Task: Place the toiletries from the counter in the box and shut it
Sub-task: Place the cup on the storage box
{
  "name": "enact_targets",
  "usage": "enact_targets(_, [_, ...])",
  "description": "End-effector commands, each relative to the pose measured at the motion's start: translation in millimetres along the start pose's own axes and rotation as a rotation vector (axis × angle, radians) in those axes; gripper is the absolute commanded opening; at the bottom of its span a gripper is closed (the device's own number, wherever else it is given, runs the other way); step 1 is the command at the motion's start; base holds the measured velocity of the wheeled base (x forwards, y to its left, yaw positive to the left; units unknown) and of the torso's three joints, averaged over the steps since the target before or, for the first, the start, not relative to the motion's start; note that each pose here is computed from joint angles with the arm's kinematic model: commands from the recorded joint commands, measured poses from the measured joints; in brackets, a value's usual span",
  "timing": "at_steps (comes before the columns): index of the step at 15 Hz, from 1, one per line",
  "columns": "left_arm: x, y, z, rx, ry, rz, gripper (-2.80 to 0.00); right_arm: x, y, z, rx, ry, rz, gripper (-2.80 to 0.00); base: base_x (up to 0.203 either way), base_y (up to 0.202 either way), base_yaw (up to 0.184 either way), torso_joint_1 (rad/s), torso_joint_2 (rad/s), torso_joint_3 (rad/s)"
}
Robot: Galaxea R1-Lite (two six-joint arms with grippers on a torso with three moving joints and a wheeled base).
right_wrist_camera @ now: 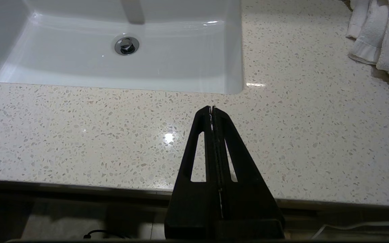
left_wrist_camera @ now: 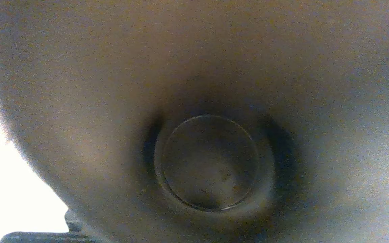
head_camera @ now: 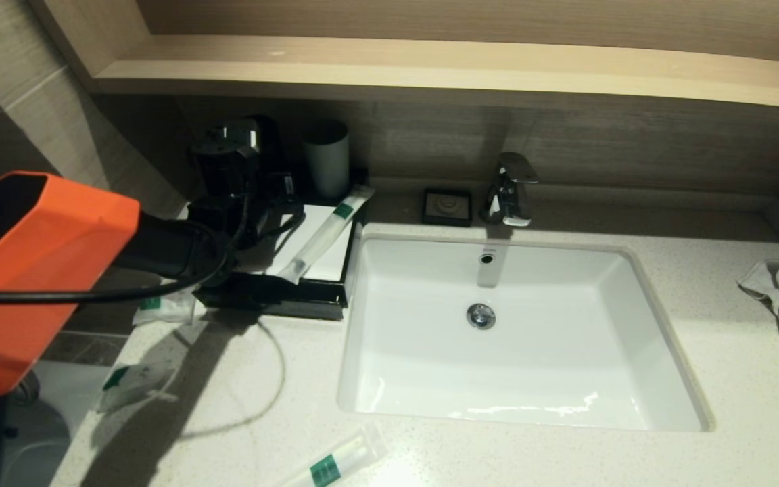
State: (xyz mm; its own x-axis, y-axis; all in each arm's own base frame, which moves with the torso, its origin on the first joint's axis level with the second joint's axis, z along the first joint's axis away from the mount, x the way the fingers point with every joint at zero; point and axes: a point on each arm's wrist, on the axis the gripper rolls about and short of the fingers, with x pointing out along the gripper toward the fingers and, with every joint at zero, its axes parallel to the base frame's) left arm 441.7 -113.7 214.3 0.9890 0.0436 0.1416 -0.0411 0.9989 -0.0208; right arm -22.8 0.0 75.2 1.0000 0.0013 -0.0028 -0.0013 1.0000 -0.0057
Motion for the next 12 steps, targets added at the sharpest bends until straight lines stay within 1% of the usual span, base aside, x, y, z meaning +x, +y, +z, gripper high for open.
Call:
enact_targets(1, [0.8,-0.3,-0.2,-0.004,-0.007,0.001,0.0,0.0,0.0,0.0,0.0,0.0,0.0,-2.8,0.0,0.0,0.0,0.0,0.0,0.0])
enact_targets(9, [-1.8,1.5,6.9,-0.011,-0.022,0.004,0.0,0.0,0.0,0.0,0.0,0.0,0.0,-2.8,0.0,0.0,0.0,0.0,0.0,0.0])
enact_targets(12, [-8.5,3.8,12.8,-0.011,-0.022,0.005,0.0,0.0,0.0,0.0,0.0,0.0,0.0,-2.8,0.0,0.0,0.0,0.0,0.0,0.0])
